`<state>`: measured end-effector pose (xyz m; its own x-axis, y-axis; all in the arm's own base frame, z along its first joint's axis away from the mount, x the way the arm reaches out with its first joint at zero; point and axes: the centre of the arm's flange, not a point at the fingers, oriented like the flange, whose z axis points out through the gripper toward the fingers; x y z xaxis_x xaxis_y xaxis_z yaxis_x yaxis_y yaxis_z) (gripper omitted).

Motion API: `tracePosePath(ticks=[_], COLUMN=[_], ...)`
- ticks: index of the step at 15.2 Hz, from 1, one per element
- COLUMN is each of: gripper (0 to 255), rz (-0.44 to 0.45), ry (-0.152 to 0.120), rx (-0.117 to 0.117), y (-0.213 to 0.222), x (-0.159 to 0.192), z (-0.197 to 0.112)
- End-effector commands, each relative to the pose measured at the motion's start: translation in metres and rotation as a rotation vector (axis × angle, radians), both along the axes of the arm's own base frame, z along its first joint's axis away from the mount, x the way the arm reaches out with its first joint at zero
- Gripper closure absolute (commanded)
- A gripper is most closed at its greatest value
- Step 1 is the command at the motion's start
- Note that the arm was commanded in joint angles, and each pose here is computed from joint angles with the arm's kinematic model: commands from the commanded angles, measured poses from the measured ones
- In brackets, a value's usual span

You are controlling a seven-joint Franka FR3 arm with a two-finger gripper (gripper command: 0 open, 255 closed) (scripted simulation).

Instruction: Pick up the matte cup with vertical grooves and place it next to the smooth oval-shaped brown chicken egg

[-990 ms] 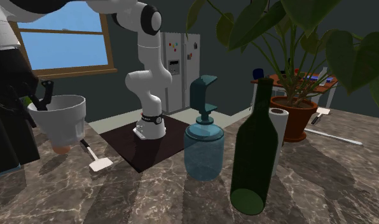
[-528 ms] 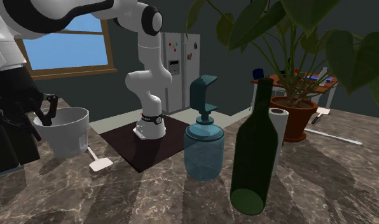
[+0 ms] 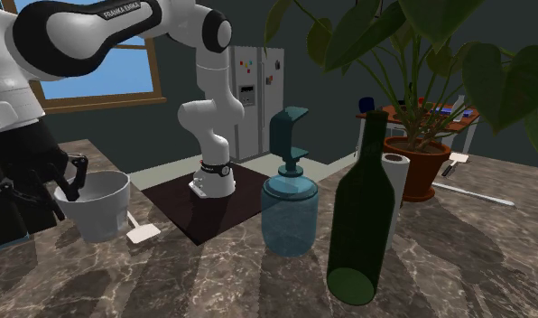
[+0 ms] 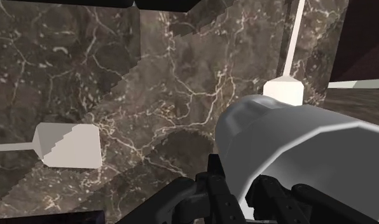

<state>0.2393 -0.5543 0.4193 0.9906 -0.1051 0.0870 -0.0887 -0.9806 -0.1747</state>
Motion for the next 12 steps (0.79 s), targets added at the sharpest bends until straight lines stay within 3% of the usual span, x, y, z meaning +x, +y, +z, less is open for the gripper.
tracePosePath(ticks=[1, 8, 12], gripper=[255, 255, 255], rz=[0.000, 0.000, 0.000], ry=[-0.001, -0.001, -0.001], rx=[-0.001, -0.001, -0.001], y=[0.001, 0.001, 0.001], x=[0.001, 0.001, 0.001], z=[-0.010, -0.048, -0.048])
